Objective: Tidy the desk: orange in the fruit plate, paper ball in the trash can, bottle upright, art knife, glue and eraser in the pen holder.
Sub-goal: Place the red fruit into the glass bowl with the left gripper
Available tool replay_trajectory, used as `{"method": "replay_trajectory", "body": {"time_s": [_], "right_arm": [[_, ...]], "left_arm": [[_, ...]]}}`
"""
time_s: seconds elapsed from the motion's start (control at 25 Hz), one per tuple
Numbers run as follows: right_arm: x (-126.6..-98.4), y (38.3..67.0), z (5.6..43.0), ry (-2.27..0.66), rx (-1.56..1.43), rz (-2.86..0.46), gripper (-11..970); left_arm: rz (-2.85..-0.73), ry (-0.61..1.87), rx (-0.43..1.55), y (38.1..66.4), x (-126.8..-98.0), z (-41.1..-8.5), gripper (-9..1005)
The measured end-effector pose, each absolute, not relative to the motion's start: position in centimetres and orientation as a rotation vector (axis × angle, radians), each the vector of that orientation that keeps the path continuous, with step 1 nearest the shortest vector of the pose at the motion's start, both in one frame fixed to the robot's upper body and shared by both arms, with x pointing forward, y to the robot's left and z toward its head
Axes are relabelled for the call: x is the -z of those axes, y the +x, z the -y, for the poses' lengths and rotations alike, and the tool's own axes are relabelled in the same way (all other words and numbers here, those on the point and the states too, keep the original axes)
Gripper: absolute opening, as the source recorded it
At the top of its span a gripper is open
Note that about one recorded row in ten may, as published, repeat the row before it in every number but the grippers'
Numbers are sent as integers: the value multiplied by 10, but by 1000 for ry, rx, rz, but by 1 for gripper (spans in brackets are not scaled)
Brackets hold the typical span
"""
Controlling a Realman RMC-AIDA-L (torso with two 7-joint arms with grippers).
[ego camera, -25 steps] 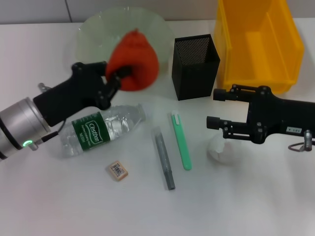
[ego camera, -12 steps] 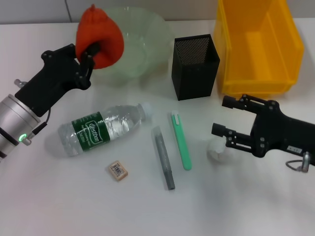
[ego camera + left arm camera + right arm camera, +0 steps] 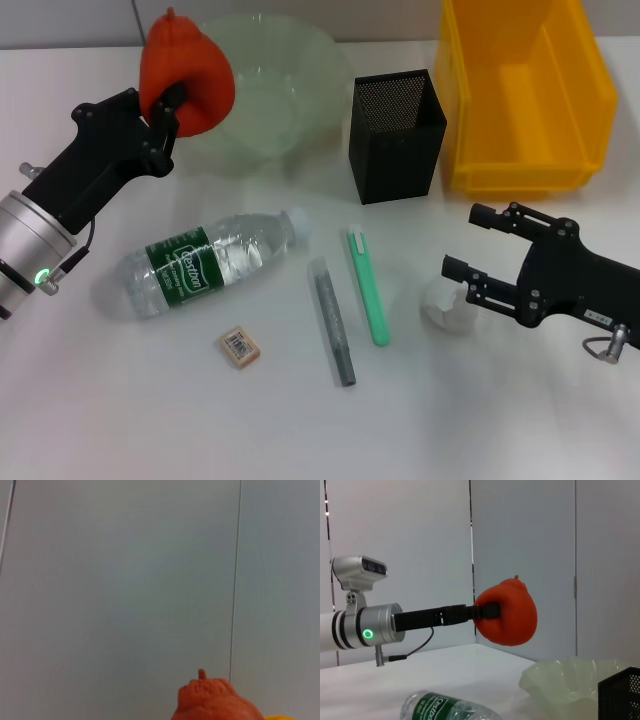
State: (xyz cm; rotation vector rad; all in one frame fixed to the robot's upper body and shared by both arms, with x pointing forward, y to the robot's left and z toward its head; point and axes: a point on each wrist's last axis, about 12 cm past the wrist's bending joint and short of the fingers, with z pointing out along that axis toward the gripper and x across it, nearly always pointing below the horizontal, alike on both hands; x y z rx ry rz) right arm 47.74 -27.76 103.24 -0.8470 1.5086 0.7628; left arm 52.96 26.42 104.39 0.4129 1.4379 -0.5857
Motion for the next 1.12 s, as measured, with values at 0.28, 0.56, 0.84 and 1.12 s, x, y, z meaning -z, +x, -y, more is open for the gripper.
{"method": "replay_trajectory", "body": {"time_s": [0.28, 0.56, 0.84, 1.12], "right_arm": [[-1031, 476, 279, -843, -761, -1514, 696], [-1031, 475, 279, -843, -761, -1515, 696], [-1030, 478, 280, -843, -742, -1532, 697], [-1029, 481, 280, -841, -732, -1544, 697]], "left_arm": [[-1448, 411, 579, 530, -1043, -264, 71], [-1453, 414, 575, 533, -1043, -263, 72], [-1514, 445, 551, 560, -1047, -247, 74], [-1580, 490, 496, 593, -1056, -229, 75]]}}
